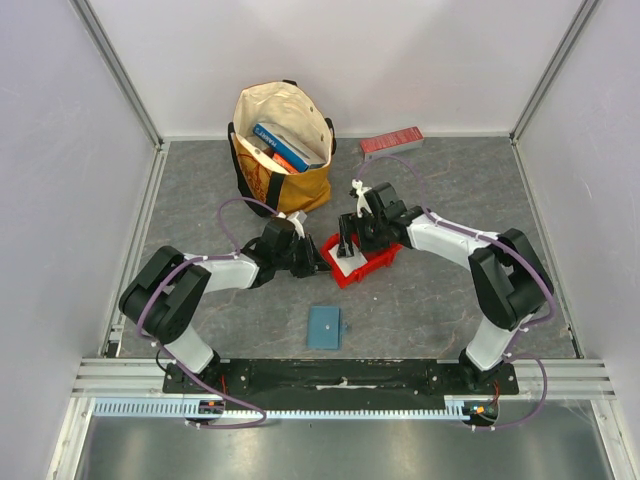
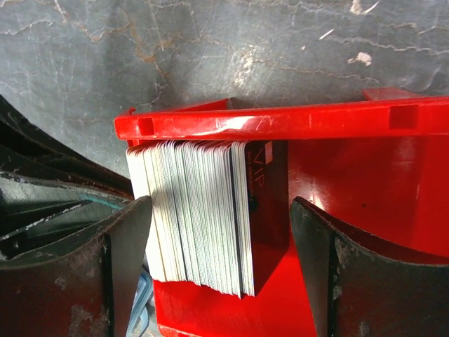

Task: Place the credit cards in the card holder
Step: Move the storage box to the center of the board.

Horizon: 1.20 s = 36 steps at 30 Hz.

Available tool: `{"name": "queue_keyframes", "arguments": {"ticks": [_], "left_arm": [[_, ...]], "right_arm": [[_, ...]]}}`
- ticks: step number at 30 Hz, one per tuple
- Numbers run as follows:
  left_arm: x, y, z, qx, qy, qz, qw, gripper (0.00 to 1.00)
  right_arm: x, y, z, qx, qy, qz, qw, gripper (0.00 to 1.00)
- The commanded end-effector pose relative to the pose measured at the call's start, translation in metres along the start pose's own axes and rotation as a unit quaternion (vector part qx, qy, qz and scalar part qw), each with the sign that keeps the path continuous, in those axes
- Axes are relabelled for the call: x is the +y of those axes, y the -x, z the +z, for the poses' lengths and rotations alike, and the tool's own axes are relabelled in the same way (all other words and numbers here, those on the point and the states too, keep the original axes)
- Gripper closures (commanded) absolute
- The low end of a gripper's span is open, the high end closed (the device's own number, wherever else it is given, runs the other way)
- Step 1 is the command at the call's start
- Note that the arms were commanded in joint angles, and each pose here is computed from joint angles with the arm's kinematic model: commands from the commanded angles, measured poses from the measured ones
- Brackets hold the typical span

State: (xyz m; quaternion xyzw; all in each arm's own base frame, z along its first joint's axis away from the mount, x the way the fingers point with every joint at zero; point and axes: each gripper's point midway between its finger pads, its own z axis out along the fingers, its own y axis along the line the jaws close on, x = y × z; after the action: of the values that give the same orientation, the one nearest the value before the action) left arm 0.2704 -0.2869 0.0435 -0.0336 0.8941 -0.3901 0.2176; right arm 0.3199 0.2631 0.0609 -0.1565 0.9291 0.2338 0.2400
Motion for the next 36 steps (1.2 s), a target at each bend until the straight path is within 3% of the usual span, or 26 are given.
{"name": "queue_keyframes", "arguments": {"ticks": [1, 19, 36], "left_arm": [[-0.011, 0.006, 0.002, 0.001, -0.02, 0.009, 1.0, 0.79], [-0.017, 0.009, 0.001, 0.003, -0.023, 0.018, 1.0, 0.8], [-0.018, 0.01, 0.003, 0.007, -0.025, 0.016, 1.0, 0.81]], "right_arm": [[0.011, 0.001, 0.002, 0.0, 0.051, -0.009, 0.999, 0.14], [0.016, 0.005, -0.015, -0.014, 0.074, 0.002, 0.997, 0.26], [0.015, 0.009, -0.021, -0.022, 0.077, 0.007, 0.997, 0.45]]}}
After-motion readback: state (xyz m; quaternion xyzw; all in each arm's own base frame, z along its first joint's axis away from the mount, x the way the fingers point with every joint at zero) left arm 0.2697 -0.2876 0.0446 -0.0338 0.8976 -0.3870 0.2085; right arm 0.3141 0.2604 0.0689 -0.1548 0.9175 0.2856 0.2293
